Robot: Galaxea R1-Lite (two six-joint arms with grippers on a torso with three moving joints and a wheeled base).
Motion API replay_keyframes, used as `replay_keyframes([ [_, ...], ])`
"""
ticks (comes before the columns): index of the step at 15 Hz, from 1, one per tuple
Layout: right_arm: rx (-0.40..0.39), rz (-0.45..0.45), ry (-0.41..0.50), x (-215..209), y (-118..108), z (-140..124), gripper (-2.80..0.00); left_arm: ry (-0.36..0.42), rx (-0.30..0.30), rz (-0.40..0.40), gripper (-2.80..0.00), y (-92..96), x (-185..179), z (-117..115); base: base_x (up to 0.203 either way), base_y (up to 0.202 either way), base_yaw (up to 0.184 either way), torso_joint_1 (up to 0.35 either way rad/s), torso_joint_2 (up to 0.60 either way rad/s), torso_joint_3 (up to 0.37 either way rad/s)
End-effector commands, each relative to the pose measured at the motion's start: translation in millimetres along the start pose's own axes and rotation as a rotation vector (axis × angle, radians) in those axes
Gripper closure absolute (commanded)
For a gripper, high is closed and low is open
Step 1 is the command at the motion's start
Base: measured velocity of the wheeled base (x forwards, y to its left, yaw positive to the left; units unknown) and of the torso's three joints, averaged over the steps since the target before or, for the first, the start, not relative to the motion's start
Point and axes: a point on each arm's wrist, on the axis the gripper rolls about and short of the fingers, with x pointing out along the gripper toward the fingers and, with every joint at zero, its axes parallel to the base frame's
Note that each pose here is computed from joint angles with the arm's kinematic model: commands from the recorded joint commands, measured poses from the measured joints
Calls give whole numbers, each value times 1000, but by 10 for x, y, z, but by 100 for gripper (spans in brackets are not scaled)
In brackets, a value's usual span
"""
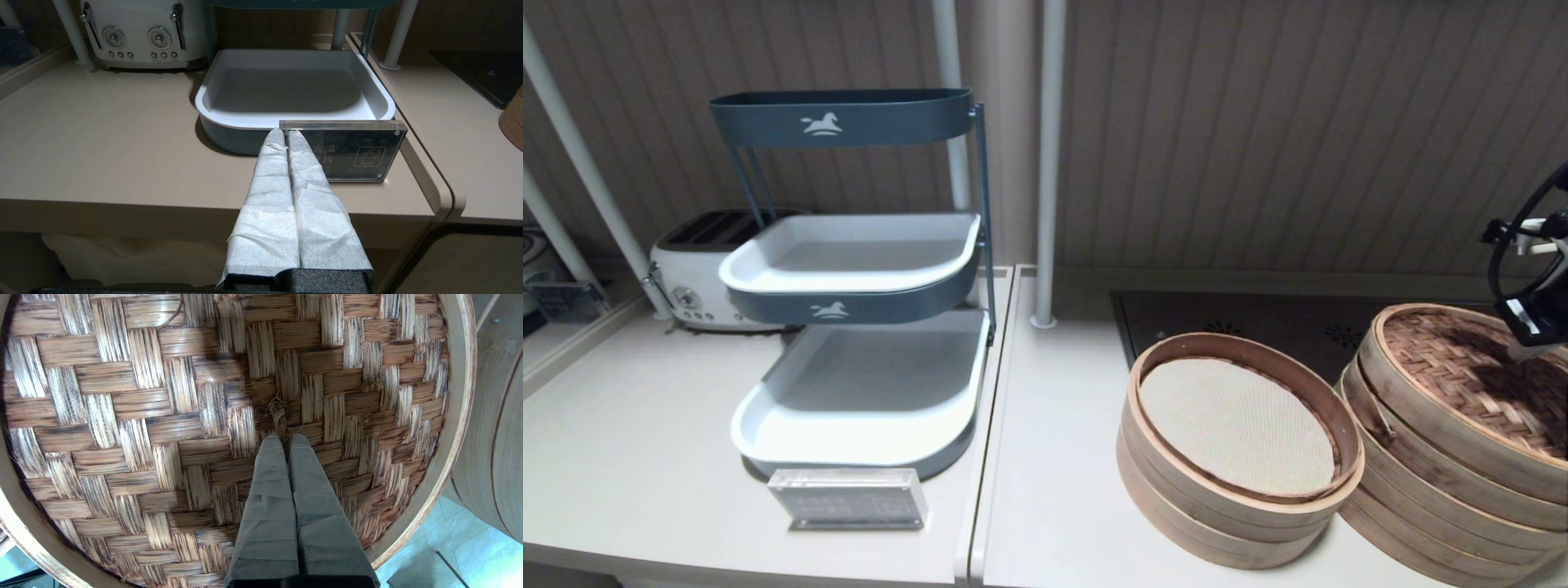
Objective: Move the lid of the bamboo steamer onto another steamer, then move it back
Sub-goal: Put the steamer
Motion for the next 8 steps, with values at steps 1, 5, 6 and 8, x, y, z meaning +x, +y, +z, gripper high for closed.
replay_keyframes([
  [1,-4,4,9,-4,14,-17,0,25,-1,0,0,-1,16,-78,0,0,0,0,0,0],
  [5,-5,6,15,4,22,-20,0,25,0,0,0,-1,15,-78,0,0,0,0,0,0],
  [6,-4,7,19,32,18,-13,0,24,1,-1,0,-1,15,-78,0,0,0,0,0,0],
  [8,-2,7,21,62,10,2,0,24,0,-1,0,-1,15,-78,0,0,0,0,0,0],
])
